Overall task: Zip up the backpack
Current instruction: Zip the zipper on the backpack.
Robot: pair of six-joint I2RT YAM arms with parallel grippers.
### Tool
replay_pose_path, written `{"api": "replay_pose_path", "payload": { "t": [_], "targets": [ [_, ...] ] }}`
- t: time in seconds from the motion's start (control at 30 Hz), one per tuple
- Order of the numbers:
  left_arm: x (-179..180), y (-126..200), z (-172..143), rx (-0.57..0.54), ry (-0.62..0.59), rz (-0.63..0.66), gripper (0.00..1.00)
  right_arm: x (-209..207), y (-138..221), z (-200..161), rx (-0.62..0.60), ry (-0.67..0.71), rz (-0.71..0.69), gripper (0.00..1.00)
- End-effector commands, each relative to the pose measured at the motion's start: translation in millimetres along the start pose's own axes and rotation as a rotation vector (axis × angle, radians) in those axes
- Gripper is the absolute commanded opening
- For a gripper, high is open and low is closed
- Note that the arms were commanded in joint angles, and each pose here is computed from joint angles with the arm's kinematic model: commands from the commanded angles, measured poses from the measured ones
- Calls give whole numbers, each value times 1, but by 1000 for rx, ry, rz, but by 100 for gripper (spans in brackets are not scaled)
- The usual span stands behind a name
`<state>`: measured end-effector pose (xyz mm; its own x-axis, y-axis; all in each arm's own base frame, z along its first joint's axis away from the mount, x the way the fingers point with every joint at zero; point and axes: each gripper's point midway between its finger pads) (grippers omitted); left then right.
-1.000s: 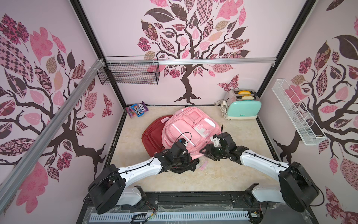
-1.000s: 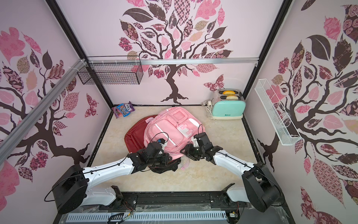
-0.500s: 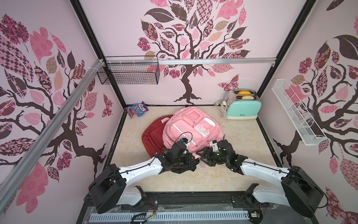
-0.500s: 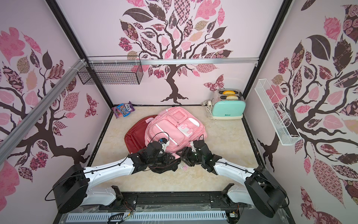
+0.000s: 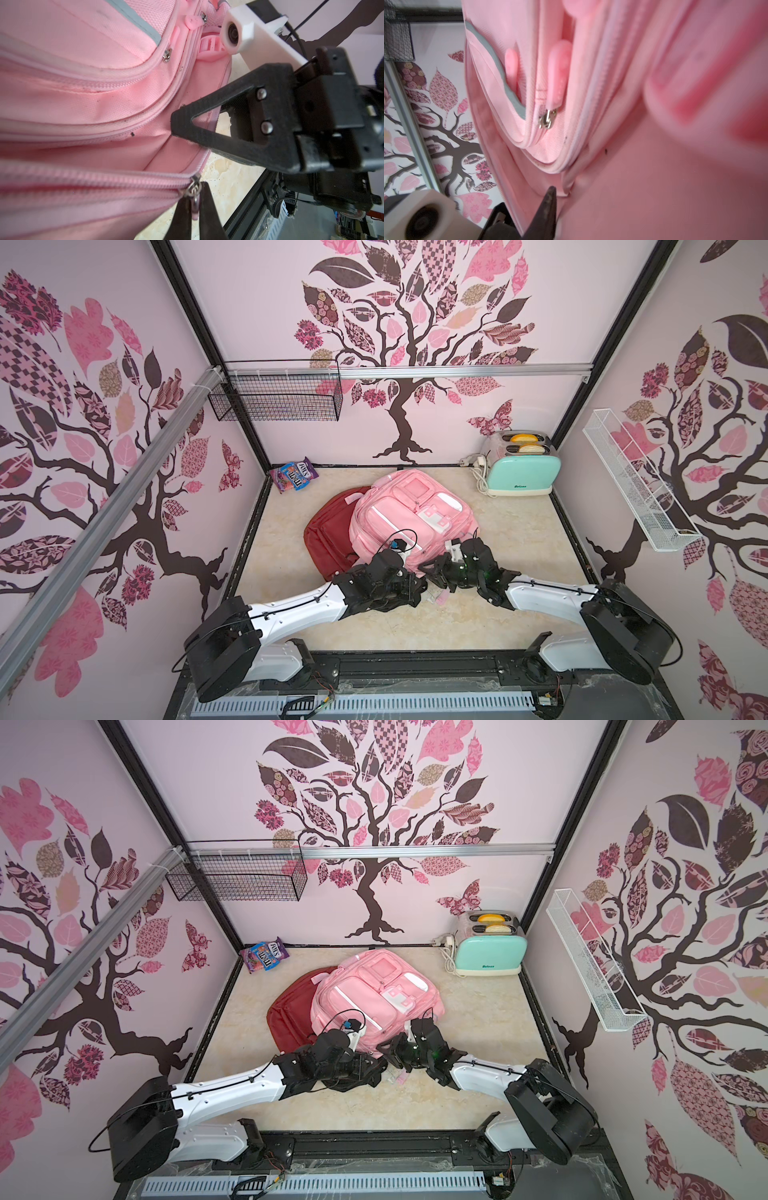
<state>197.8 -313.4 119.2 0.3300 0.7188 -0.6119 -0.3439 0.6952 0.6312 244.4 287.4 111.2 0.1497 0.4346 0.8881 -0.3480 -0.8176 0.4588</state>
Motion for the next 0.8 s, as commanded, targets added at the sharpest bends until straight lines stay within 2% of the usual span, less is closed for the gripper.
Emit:
{"api": "replay_pose_path", "payload": {
  "t": [0.0,0.27,0.4,0.53,0.77],
  "targets": [
    [-17,9,-2,7,-32,-48,0,40,4,1,21,145,61,2],
    [-25,26,11,-15,-73,-21,0,66,26,-15,126,433,4,0],
    [-23,35,19,-47,-70,16,0,64,40,-21,162,555,-53,0],
    [-11,32,15,-13,-53,87,0,46,47,-24,197,616,-134,0],
    [16,25,8,21,-39,222,0,20,47,-18,197,632,-236,0]
  ]
}}
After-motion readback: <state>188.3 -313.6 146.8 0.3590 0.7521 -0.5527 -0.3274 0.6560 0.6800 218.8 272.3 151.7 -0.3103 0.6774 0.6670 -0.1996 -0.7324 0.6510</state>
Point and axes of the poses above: each gripper's point midway between its finger pads, its own y axis back along the fingers, its own x axis along the line the jaws close on, z = x × y, and after that the axes turned 4 degrees about y, right-handed
